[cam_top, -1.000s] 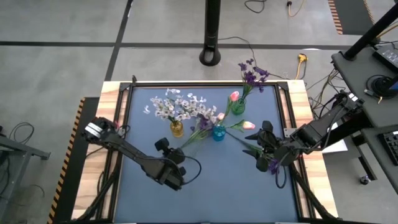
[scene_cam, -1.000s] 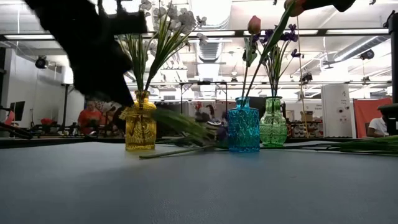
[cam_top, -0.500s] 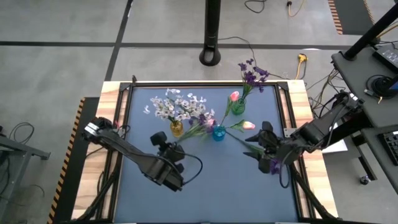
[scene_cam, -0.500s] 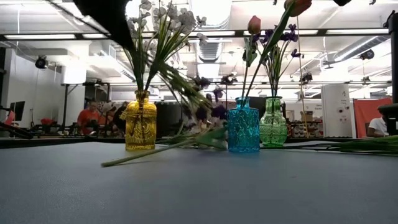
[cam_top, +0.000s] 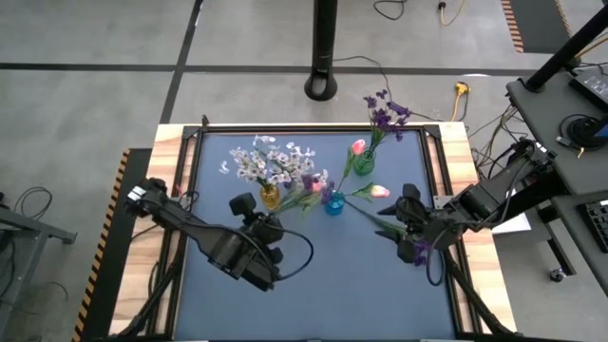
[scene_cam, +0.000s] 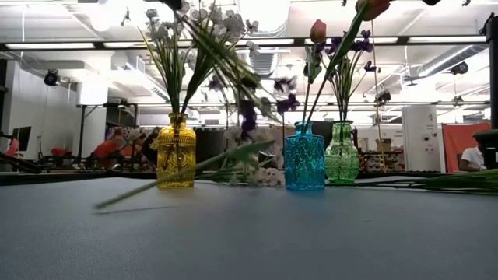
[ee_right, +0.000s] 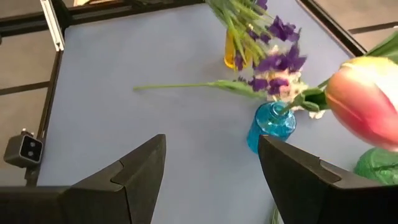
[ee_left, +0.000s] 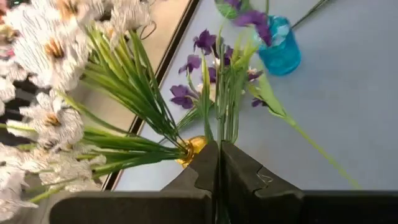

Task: Sort flowers into vase by color
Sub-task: Put the top violet flowers into the green flower vase

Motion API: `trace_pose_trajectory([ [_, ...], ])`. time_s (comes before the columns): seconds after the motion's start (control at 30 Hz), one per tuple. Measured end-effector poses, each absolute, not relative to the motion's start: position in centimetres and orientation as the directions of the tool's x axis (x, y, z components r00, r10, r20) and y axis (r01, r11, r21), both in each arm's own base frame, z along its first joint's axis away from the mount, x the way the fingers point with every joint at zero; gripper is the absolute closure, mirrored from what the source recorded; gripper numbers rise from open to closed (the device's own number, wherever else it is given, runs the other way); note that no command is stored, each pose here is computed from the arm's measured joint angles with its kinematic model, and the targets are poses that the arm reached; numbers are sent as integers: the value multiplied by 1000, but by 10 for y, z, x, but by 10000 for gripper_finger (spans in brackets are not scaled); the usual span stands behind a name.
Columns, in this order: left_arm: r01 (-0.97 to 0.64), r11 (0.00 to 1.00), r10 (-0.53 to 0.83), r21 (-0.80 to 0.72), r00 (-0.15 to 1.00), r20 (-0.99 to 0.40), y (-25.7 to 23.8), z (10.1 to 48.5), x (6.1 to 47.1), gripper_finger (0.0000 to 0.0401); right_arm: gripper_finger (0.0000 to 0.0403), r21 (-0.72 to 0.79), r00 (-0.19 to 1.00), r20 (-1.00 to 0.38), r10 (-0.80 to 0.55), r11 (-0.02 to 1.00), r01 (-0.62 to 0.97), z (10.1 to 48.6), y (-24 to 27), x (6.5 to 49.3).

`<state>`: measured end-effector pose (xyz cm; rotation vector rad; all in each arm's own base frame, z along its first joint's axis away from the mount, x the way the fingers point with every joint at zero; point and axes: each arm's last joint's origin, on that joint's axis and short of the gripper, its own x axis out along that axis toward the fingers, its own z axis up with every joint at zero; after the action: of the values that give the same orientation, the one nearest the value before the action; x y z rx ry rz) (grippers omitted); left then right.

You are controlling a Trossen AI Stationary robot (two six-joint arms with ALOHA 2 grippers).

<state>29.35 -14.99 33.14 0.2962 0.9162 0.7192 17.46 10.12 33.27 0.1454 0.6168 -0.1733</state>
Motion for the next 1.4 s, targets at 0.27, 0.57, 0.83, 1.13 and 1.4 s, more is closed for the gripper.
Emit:
trace_pose_trajectory([
  [0.27,-331,851,523,408,459,-718,-153,373,293,400,156,82,789,-604,-111,976,200,331,101,173],
  [0.57,-225,950,308,217,556,-772,-150,425,285,401,156,99,779,-619,-95,975,197,330,101,173],
  [0.83,-208,965,253,159,589,-767,-146,440,282,401,156,90,772,-628,-97,976,196,329,101,172],
  [1.13,-142,985,159,94,565,-810,-149,440,281,401,156,91,770,-631,-94,977,194,329,101,172],
  [1.4,-217,965,253,147,625,-738,-143,452,277,401,156,91,770,-631,-94,977,194,329,101,172],
])
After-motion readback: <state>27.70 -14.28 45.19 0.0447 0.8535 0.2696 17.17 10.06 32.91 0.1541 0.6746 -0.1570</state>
